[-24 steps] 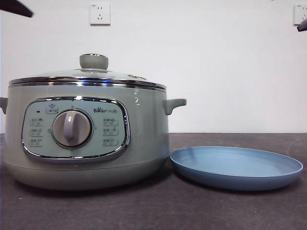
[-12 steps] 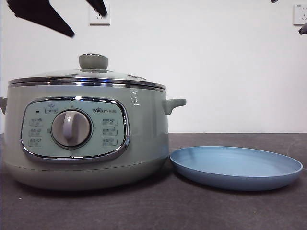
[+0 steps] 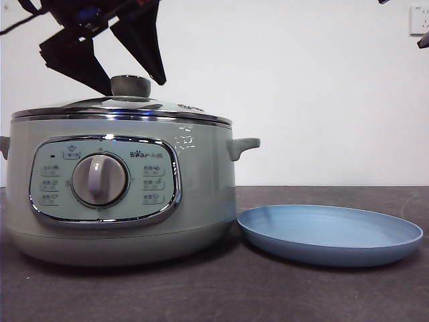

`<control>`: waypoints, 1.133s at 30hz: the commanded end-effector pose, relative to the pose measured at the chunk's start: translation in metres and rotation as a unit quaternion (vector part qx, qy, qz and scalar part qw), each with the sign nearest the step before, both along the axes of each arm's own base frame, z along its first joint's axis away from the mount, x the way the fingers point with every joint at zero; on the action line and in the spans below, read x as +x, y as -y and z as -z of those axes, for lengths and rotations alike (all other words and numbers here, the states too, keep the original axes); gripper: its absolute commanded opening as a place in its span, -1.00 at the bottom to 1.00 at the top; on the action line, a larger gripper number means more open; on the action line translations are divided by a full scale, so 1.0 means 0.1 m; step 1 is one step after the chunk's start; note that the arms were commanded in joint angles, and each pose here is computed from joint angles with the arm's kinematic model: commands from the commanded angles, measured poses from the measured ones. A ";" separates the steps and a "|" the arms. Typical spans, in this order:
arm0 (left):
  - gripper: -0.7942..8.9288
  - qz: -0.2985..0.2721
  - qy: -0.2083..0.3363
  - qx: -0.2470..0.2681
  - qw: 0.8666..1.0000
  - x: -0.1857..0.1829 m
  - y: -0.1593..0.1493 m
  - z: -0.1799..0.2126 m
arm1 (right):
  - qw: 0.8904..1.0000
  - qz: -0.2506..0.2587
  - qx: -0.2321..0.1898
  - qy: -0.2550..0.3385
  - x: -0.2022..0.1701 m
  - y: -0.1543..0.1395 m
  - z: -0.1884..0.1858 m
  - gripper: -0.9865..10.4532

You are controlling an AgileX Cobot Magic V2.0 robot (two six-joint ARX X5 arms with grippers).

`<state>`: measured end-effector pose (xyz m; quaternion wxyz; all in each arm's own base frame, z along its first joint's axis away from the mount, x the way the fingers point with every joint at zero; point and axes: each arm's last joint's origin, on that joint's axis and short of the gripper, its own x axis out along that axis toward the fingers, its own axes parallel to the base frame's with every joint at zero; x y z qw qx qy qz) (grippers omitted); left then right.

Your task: Take the pumpkin out from the steamer,put the pumpkin in the blue plate,close the lid

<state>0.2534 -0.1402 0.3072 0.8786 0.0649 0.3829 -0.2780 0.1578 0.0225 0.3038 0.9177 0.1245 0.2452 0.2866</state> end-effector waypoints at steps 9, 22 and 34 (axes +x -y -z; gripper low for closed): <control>-0.85 0.012 0.015 0.038 0.999 0.00 0.01 0.02 | 1.000 -0.001 0.001 0.004 0.00 0.00 -0.02 -0.13; -0.85 0.009 0.063 0.013 0.998 -0.08 -0.04 -0.18 | 1.000 -0.003 0.002 0.004 0.00 -0.01 -0.02 -0.13; -0.85 -0.019 0.182 -0.041 0.982 -0.64 -0.36 -0.78 | 0.998 -0.064 0.004 0.024 0.13 -0.22 -0.05 -0.07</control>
